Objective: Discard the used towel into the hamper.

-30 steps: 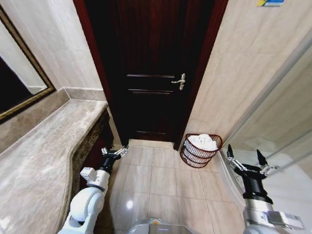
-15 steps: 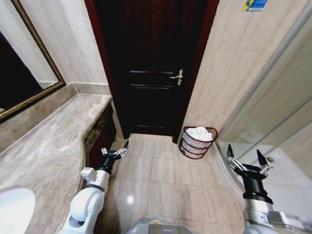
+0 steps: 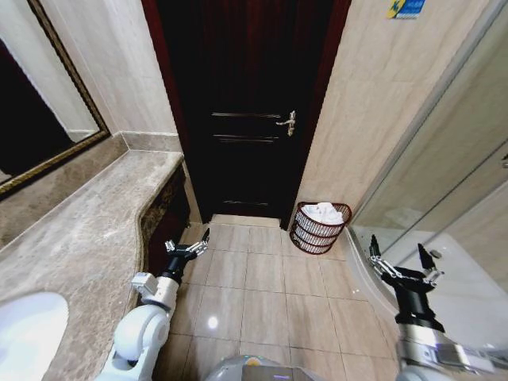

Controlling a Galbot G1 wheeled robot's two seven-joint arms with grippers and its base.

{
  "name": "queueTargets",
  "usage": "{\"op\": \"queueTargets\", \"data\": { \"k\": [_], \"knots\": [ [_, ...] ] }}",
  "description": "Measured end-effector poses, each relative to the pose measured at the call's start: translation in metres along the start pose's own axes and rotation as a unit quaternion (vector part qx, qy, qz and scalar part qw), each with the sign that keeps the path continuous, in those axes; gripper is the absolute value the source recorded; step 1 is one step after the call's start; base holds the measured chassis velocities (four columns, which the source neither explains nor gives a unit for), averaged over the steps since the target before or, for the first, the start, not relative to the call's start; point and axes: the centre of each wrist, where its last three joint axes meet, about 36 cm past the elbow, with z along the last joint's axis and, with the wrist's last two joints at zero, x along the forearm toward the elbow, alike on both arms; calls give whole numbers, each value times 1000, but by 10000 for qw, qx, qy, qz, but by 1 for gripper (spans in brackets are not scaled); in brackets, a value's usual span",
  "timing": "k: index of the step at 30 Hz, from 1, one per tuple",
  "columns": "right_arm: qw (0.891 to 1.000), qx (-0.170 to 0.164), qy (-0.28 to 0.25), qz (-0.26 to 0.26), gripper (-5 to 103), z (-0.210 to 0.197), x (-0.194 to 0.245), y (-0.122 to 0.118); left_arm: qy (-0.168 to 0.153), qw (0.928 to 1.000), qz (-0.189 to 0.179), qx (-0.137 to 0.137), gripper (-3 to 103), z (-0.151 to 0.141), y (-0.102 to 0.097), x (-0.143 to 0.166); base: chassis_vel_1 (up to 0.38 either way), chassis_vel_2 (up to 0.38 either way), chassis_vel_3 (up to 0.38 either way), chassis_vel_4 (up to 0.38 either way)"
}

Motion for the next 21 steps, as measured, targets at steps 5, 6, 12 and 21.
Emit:
{"op": "queueTargets", "data": {
  "k": [5,6,12,21],
  "knots": [
    [10000,0,0,0,100,0,0,0,1,10000,0,0,100,0,0,0,0,0,0,0],
    [10000,0,0,0,100,0,0,0,1,10000,0,0,100,0,0,0,0,0,0,0],
    [10000,0,0,0,100,0,0,0,1,10000,0,0,100,0,0,0,0,0,0,0],
    [10000,0,1,0,100,0,0,0,0,10000,0,0,100,0,0,0,0,0,0,0]
  ]
}}
